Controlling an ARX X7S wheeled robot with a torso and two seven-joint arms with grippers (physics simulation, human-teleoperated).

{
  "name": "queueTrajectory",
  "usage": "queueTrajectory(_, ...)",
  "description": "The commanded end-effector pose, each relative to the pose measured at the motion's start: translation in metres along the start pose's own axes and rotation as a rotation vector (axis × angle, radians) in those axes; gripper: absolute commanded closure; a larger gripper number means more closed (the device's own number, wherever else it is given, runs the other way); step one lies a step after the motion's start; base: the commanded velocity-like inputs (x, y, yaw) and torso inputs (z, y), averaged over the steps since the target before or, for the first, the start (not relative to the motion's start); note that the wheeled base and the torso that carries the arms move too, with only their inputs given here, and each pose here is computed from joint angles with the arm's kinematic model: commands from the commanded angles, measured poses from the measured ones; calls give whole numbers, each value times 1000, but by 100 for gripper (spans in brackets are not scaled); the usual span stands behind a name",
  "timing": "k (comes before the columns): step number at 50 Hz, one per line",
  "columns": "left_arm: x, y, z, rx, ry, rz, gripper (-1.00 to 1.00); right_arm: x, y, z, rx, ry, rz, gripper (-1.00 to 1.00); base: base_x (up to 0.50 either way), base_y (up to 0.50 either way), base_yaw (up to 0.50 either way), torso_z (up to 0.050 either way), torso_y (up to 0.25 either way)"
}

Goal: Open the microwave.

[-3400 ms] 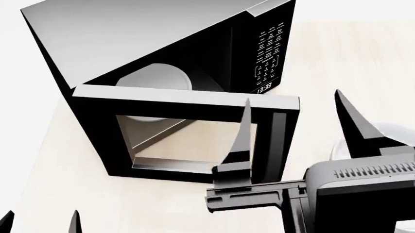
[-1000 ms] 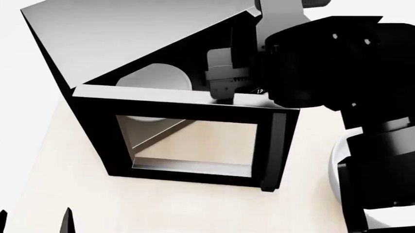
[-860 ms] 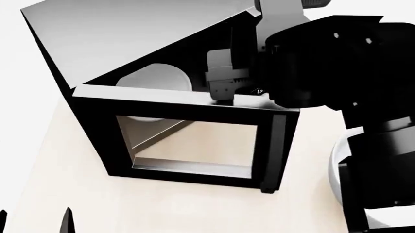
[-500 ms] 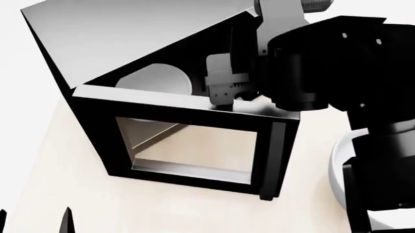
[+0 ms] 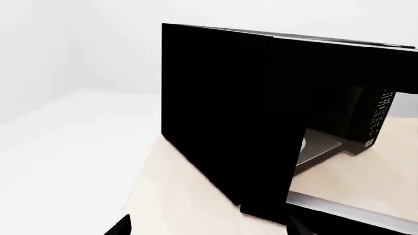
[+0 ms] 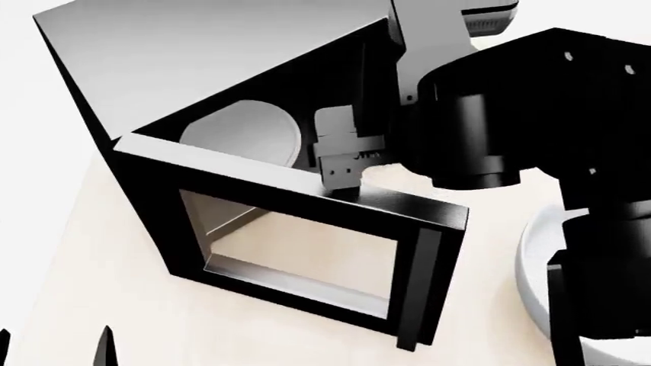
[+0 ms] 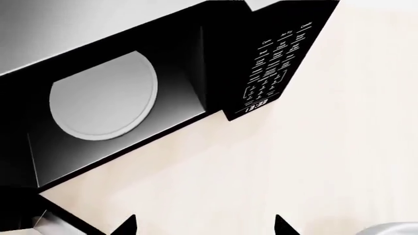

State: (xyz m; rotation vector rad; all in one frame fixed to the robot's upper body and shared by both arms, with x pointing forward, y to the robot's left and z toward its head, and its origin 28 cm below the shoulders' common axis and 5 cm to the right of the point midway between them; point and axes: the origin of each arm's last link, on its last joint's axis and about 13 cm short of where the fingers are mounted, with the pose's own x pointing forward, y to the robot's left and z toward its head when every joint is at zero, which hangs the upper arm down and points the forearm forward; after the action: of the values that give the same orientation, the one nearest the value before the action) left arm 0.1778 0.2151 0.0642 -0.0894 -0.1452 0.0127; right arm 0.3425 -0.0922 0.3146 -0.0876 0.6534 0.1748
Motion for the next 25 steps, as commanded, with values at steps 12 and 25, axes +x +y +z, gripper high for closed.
queueTrajectory(12,-2,0,1,0,-5,-2,-100,1,0,-22,-63,91,-7,-100,0,0,0,0,0)
queueTrajectory(25,-1,0,1,0,-5,-2,-100,-1,8,-42,-101,136,30,-100,0,0,0,0,0)
